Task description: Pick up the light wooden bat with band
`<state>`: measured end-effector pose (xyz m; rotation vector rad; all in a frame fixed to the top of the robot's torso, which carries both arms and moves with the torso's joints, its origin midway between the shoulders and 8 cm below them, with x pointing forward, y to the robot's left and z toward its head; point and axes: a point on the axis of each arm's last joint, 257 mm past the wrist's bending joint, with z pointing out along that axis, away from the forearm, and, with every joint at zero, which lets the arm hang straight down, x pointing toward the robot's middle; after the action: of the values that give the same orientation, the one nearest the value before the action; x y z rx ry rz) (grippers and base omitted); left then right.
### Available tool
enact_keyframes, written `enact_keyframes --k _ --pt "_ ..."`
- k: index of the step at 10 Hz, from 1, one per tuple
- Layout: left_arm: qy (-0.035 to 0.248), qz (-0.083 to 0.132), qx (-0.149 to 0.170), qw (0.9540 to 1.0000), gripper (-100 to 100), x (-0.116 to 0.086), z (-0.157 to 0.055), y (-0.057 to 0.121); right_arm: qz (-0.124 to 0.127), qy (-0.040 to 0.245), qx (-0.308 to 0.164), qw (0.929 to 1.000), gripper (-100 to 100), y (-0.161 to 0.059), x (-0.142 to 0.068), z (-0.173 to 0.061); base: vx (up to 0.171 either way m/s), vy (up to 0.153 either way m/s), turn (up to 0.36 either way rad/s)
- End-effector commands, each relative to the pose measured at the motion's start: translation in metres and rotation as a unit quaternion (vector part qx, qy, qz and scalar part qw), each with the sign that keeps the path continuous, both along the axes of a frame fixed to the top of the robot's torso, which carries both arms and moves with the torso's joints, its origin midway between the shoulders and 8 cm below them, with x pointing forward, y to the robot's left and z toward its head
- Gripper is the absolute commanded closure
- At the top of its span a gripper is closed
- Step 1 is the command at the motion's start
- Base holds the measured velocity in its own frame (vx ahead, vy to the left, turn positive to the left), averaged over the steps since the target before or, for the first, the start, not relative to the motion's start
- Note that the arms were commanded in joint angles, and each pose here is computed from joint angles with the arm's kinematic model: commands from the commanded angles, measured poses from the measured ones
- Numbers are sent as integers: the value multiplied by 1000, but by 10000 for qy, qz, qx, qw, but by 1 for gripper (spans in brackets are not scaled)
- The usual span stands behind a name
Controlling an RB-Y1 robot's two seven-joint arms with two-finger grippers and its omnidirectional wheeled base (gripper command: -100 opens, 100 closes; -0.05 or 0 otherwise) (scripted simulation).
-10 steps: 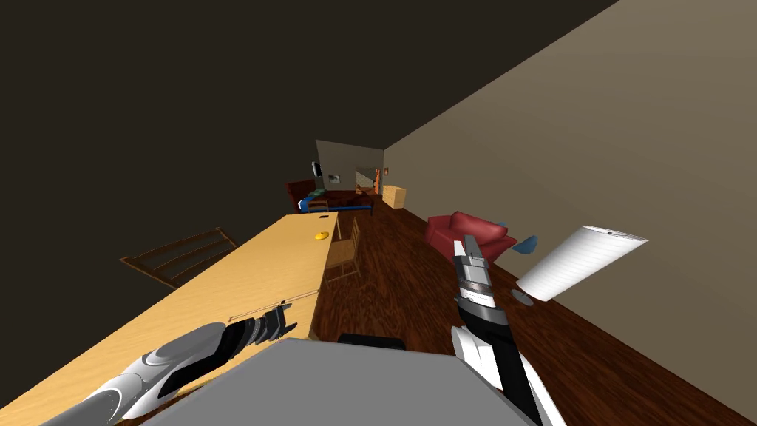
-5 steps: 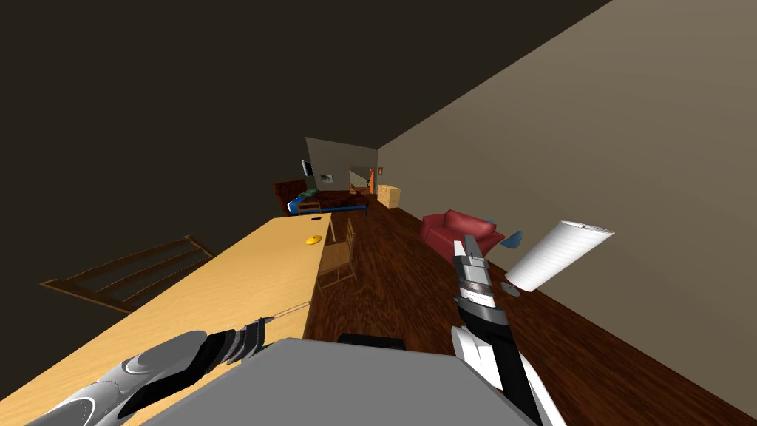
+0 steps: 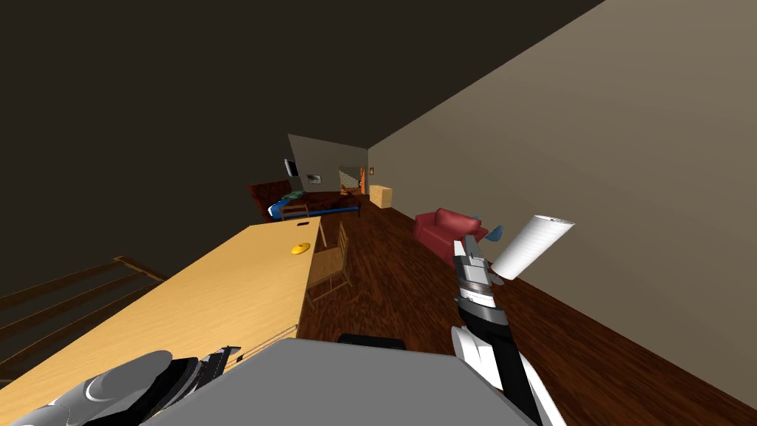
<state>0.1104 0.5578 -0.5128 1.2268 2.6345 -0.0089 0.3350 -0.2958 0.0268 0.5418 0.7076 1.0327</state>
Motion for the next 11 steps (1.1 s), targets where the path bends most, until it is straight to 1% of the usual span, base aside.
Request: enact_keyframes --k 1,3,5,6,7,8,9,10,11 --pt "138 -52 73 9999 -100 -11 -3 7 0 0 0 10000 0 0 0 0 71 53 -56" --pt "511 -224 210 9982 -100 -44 -7 19 0 0 0 10000 0 0 0 0 71 52 -120" --pt "813 -354 271 9957 -100 -71 -10 25 0 0 0 10000 0 0 0 0 82 64 -105" --pt "1020 -439 285 9934 -100 -90 -12 26 0 0 0 10000 0 0 0 0 109 86 -127" --pt "896 -404 276 9948 -100 -76 -11 25 0 0 0 10000 0 0 0 0 15 -2 14" --pt "917 -406 276 9946 0 -77 -11 25 0 0 1 10000 0 0 0 0 0 0 0" --pt "875 -350 234 9953 -100 -57 -18 18 0 -1 1 10000 0 0 0 0 -99 3 -327" --pt "899 -235 233 9954 -100 -57 -18 18 2 -3 1 10000 0 0 0 0 -82 2 -262" --pt "900 -229 232 9954 -100 -57 -18 18 1 -1 1 10000 0 0 0 0 -41 0 37"
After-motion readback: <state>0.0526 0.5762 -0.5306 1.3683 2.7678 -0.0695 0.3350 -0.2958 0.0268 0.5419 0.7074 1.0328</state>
